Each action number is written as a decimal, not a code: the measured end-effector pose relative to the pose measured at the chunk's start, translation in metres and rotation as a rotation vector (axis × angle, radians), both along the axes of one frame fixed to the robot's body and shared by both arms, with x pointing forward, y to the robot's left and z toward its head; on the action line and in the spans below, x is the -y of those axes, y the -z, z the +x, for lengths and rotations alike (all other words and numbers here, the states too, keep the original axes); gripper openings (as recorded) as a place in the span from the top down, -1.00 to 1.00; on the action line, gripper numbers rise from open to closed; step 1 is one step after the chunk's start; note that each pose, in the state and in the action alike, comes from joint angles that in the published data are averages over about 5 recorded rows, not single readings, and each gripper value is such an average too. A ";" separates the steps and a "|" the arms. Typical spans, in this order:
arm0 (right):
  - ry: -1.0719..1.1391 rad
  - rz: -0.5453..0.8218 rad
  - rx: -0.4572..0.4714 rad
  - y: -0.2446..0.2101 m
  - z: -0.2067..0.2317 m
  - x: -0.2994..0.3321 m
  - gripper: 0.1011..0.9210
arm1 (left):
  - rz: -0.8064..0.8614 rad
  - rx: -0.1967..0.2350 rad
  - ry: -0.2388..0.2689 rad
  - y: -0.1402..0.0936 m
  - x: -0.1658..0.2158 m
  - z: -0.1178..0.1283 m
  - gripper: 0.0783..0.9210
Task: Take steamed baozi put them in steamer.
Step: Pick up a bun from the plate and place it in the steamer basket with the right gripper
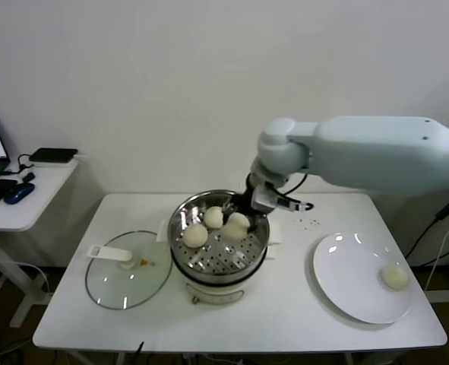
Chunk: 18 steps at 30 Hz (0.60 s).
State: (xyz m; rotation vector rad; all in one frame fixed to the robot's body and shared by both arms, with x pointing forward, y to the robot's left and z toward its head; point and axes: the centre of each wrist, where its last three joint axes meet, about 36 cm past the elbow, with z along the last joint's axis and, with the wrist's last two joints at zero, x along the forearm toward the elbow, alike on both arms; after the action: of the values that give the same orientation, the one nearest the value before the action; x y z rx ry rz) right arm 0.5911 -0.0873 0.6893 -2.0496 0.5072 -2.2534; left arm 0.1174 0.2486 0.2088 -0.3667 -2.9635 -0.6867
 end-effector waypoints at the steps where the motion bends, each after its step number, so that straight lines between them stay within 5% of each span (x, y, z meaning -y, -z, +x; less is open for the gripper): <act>1: -0.012 -0.005 -0.001 0.004 0.000 -0.006 -0.33 | 0.000 0.000 0.000 0.000 0.000 0.000 -0.77; 18: -0.107 -0.078 -0.034 0.075 0.004 -0.054 -0.37 | -0.003 0.011 0.001 0.001 -0.001 0.001 -0.77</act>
State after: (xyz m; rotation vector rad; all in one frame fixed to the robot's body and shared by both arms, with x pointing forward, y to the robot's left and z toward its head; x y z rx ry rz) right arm 0.5953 -0.0337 0.6148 -2.0997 0.3072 -2.2148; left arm 0.1183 0.2497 0.2073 -0.3652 -2.9746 -0.6870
